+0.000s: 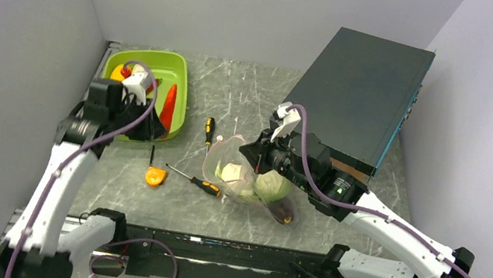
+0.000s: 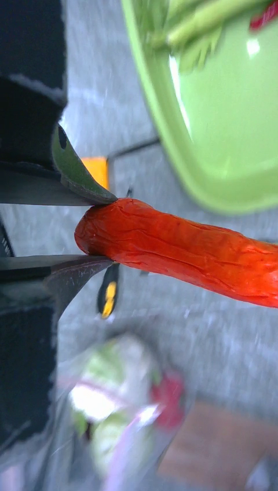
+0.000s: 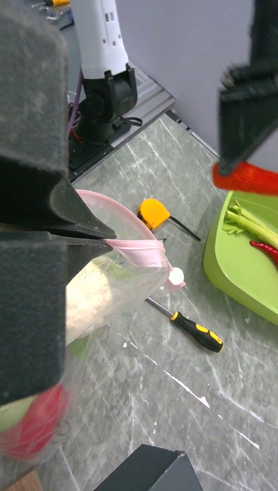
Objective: Place the food in the zip-top bag and seal the zipper
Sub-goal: Place the fake vegetable in the zipper food storage bag.
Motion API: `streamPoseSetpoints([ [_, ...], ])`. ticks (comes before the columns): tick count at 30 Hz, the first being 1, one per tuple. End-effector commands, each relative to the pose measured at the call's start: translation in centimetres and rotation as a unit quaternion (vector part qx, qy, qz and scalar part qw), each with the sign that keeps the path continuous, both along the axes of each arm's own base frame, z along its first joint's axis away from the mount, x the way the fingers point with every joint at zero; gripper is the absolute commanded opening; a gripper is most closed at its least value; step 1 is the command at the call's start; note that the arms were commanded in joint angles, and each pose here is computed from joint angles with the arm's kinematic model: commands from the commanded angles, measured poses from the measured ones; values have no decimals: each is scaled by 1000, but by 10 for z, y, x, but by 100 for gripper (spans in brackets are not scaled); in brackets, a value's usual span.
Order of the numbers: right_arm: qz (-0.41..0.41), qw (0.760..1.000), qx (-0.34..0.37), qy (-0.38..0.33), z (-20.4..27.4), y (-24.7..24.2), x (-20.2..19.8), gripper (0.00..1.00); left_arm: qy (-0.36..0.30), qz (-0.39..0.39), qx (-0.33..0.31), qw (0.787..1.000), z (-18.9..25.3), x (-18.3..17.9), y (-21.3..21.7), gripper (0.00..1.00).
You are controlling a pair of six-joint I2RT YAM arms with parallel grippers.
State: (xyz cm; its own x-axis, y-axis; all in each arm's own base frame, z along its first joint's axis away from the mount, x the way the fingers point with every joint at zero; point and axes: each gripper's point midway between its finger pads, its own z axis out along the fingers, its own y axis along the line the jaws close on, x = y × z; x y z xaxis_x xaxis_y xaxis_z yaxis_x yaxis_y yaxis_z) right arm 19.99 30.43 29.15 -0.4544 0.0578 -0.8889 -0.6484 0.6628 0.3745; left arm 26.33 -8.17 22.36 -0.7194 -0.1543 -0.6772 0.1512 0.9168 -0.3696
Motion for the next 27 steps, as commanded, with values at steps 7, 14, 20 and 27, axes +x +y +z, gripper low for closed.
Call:
streamPoseSetpoints([
  [7, -14, 997, 38, -59, 49, 0, 12, 0, -21, -164, -212, 963, 34, -123, -83, 0],
  [14, 43, 993, 40, -98, 48, 15, 4, 0, 53, -201, -193, 959, 17, -166, -94, 0],
  [20, 76, 990, 26, -118, 38, 17, -4, 0, 78, -256, -203, 942, 11, -190, -115, 0],
  [27, 132, 978, -2, -160, 29, 19, -16, 0, 144, -306, -181, 924, 10, -197, -134, 0],
])
